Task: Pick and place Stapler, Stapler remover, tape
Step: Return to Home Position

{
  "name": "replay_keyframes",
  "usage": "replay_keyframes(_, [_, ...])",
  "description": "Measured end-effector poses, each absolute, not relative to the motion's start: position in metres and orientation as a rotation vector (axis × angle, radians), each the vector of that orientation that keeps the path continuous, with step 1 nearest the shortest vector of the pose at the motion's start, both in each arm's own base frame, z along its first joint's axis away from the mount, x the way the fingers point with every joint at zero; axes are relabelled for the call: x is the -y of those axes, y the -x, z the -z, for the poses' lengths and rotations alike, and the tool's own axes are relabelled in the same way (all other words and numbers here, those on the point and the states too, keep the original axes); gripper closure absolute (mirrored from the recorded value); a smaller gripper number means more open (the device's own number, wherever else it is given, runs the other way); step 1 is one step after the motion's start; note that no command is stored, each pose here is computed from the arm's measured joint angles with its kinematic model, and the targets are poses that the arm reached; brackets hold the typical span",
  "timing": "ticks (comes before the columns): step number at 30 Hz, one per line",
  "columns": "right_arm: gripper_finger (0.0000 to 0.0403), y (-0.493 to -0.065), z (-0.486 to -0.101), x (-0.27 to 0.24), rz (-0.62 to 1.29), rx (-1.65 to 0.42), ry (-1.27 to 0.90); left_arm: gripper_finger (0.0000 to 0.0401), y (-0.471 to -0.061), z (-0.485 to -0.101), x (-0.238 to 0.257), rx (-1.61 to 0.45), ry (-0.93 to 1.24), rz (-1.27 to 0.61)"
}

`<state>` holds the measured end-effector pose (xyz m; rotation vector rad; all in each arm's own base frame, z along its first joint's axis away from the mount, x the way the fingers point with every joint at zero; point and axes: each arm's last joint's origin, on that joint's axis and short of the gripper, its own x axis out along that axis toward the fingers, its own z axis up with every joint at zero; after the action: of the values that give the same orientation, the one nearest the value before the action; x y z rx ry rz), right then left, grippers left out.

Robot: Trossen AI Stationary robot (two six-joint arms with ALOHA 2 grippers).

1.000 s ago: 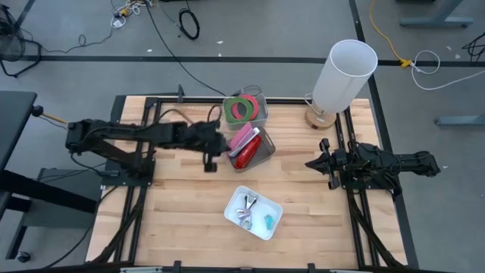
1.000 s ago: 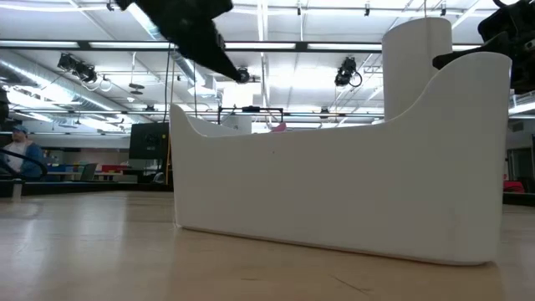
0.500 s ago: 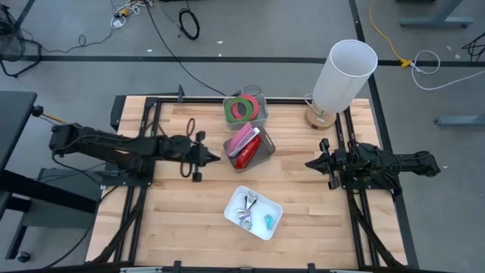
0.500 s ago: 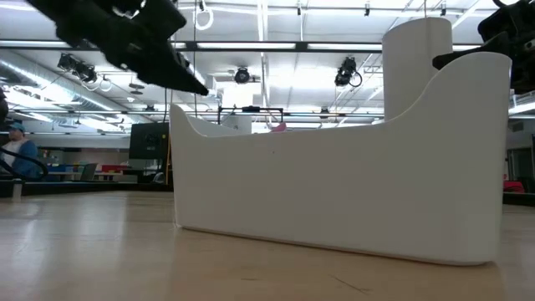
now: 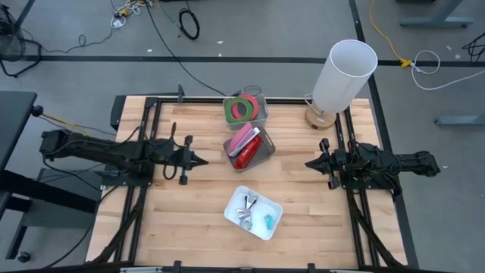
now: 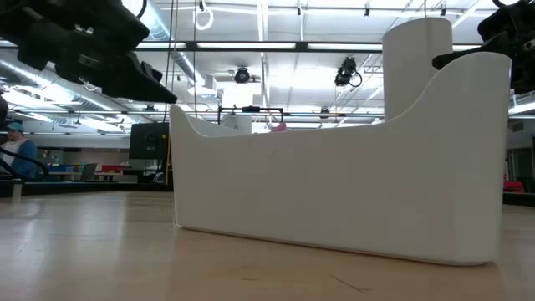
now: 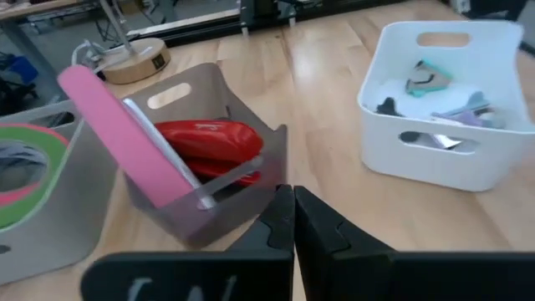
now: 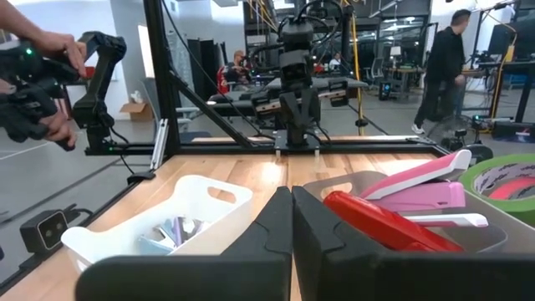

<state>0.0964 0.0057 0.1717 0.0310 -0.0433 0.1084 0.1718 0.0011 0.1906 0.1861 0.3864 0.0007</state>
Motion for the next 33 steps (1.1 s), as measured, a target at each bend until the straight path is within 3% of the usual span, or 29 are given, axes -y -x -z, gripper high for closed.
replay_keyframes(33, [0.0401,-0.096,-0.172,-0.006,-0.108,0.044,-0.031,0.04,-0.123,-0.15,0.002,-0.268,-0.074,0.075])
